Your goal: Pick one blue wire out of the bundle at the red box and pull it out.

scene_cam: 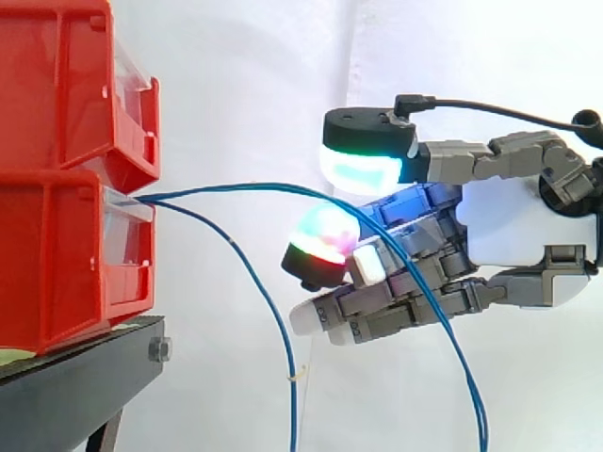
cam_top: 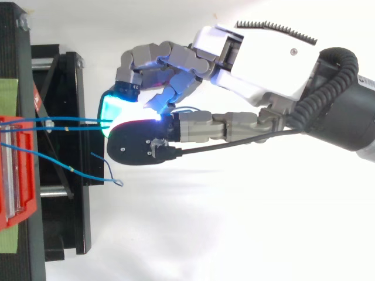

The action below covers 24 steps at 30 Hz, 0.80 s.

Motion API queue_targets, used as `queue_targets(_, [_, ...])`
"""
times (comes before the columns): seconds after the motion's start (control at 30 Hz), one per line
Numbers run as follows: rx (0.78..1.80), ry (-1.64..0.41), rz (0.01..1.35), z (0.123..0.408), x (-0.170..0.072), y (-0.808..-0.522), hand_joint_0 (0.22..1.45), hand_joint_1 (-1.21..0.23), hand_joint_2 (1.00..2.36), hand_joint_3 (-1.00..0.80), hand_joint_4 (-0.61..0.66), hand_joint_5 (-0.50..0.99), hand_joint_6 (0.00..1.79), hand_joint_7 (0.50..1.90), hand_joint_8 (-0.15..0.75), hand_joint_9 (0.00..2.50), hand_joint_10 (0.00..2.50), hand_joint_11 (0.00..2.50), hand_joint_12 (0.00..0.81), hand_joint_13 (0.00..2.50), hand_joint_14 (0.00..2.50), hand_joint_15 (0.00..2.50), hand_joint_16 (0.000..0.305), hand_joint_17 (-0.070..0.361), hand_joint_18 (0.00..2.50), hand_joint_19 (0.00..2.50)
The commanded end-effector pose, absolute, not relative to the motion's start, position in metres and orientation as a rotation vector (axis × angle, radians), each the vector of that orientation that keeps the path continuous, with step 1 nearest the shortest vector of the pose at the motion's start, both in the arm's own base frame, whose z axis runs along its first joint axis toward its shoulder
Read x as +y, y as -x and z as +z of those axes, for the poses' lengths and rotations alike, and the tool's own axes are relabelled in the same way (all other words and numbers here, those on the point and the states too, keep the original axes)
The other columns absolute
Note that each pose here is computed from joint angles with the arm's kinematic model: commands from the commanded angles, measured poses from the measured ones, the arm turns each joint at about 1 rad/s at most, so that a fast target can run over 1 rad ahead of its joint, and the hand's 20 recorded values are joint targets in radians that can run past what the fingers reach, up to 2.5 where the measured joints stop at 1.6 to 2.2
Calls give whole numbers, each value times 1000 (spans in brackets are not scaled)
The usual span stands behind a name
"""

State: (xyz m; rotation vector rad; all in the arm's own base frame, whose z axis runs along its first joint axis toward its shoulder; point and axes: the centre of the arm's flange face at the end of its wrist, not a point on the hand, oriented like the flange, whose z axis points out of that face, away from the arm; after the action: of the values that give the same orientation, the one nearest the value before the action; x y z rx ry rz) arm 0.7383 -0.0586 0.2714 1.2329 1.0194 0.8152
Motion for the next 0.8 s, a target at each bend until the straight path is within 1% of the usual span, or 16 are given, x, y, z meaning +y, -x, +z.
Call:
queue_targets(0.0, [1022,-1228,810,272,-59,-738,526,-513,1013,-286,260,-63,556,1263,284,1016,28,684,411,364,14,295,65,147,163,446])
queue_targets(0.1, [1026,-1226,806,271,-59,-738,526,-508,1013,-282,273,-61,551,1269,290,1016,30,680,415,367,13,291,66,150,167,448])
queue_targets(0.33, [1035,-1216,793,271,-59,-738,569,-519,1013,-226,287,-54,553,1266,299,1043,27,672,428,394,12,287,69,155,198,441])
queue_targets(0.43, [1033,-1216,792,272,-60,-738,582,-565,1013,-189,283,-55,564,1259,303,1048,27,667,434,403,12,290,70,158,212,428])
queue_targets(0.5, [1032,-1215,785,272,-61,-738,584,-617,1012,-165,279,-68,614,1177,309,1044,25,675,437,407,12,286,71,159,219,427])
queue_targets(0.53, [1031,-1216,782,271,-63,-738,584,-636,1012,-154,280,-77,650,1113,313,1047,27,681,440,409,12,281,71,160,228,424])
queue_targets(0.57, [1029,-1216,782,271,-65,-738,586,-647,1012,-147,271,-84,680,1068,313,1048,25,691,438,408,12,285,71,160,232,415])
queue_targets(0.6, [1029,-1214,776,271,-67,-738,586,-648,1012,-141,272,-86,686,1063,318,1048,25,688,438,409,12,281,71,160,234,415])
queue_targets(0.63, [1031,-1212,773,271,-67,-738,587,-657,1013,-127,270,-94,722,999,317,1043,27,701,439,408,12,284,71,159,234,415])
queue_targets(0.77, [1040,-1201,754,271,-68,-738,590,-672,1014,-98,264,-103,764,949,317,1042,25,701,439,412,13,276,71,160,238,405])
